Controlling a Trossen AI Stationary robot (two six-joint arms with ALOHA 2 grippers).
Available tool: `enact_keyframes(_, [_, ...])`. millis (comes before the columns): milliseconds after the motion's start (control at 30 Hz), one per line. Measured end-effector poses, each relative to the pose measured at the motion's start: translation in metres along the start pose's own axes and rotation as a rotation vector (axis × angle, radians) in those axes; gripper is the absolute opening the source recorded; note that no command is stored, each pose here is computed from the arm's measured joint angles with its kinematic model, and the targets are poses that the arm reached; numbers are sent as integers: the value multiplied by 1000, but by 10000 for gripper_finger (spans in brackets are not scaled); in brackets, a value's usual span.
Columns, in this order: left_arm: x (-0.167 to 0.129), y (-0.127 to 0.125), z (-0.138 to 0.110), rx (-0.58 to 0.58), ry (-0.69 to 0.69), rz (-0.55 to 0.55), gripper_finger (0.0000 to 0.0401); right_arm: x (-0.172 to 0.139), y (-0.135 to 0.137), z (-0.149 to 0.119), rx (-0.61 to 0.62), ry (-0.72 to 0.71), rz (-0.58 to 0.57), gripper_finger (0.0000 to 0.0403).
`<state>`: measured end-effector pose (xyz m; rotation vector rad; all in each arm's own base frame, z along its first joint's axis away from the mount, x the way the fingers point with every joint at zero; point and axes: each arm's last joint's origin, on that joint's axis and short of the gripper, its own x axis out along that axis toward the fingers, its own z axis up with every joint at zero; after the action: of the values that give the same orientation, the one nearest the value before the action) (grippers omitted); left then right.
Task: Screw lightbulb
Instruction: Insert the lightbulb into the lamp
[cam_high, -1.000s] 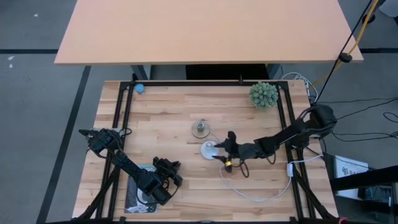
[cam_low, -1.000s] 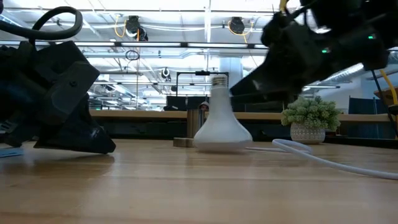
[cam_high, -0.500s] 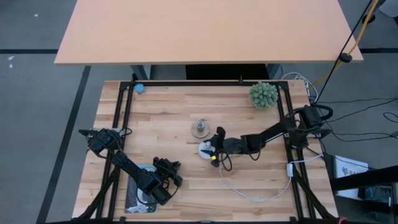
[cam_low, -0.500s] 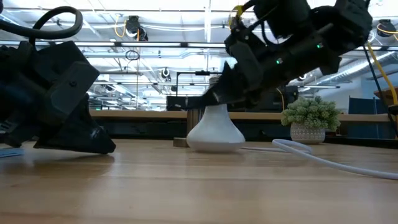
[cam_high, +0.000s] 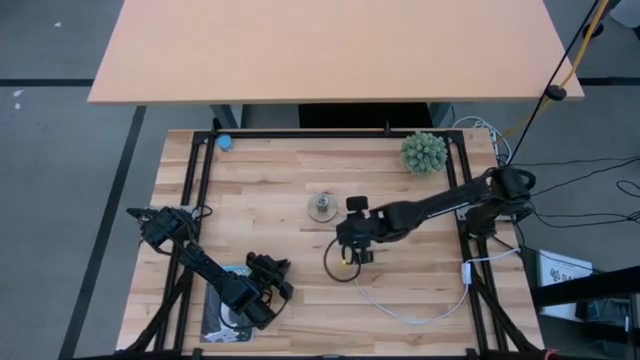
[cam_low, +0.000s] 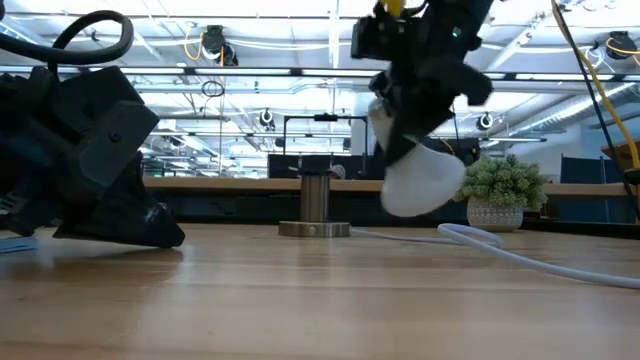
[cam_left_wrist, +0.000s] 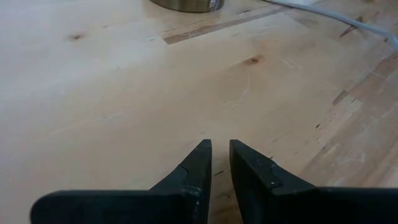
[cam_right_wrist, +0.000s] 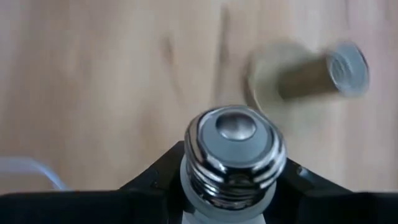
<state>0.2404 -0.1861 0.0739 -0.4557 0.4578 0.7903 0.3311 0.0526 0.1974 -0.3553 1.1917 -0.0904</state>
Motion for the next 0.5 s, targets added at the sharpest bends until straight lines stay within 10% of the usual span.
enact_keyframes(500, [-1, -1, -1, -9, 2, -7, 64, 62, 14, -17, -262, 417, -53, 138])
